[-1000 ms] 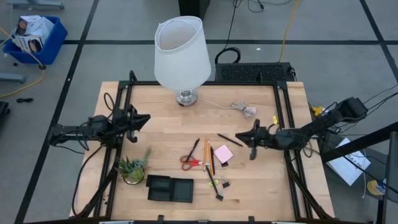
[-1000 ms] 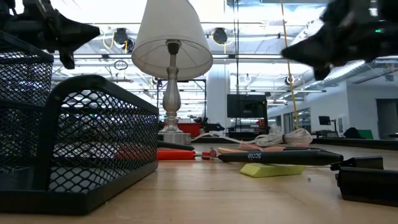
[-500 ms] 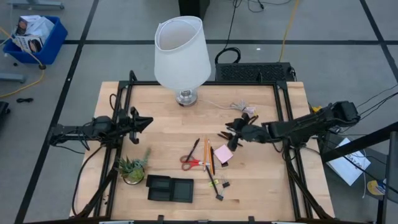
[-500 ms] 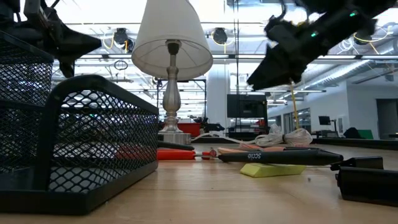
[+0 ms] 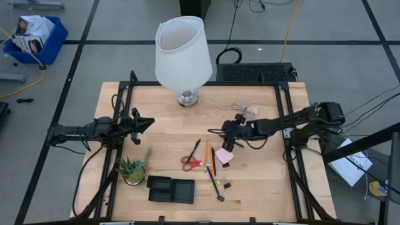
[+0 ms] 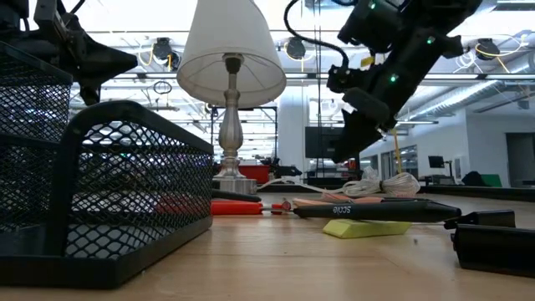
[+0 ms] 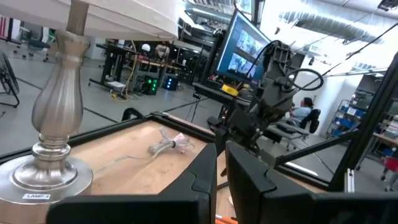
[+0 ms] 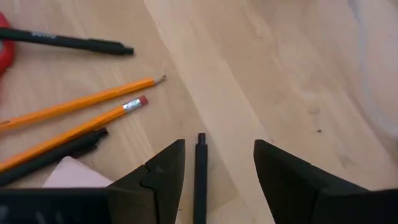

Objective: Pick and place office supplies into organizer
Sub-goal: Put the black pen into the black desk organizer

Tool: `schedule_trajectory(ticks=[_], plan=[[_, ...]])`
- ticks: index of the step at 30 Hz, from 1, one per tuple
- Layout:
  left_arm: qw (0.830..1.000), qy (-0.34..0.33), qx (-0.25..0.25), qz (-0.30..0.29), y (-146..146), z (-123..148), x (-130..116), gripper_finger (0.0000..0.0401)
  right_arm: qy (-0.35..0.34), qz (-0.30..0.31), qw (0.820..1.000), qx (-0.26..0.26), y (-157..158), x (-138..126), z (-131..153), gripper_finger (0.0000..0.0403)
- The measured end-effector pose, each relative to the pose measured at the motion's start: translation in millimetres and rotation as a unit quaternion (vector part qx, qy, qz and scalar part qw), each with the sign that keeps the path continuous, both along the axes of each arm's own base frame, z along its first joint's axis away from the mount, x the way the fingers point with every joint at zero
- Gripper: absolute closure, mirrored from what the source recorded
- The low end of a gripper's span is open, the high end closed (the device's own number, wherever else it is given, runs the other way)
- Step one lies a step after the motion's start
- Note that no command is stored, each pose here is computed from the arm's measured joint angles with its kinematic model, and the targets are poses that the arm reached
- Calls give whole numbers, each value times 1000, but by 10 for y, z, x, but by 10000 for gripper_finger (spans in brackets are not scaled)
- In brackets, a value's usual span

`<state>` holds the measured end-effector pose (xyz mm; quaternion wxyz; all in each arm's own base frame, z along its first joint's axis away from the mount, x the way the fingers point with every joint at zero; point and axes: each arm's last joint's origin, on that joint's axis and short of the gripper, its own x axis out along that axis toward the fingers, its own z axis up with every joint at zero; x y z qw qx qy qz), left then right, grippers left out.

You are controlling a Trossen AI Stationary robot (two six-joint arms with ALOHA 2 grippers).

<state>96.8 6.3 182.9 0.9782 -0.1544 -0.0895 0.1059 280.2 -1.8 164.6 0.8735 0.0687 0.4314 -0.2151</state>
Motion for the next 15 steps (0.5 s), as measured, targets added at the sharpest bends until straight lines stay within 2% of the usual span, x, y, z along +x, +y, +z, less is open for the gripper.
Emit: schedule_trajectory(ticks=[15], plan=[[1000,1,1,1,0,-2,0,364,42,-12,999,0,-61,66,-402,226]])
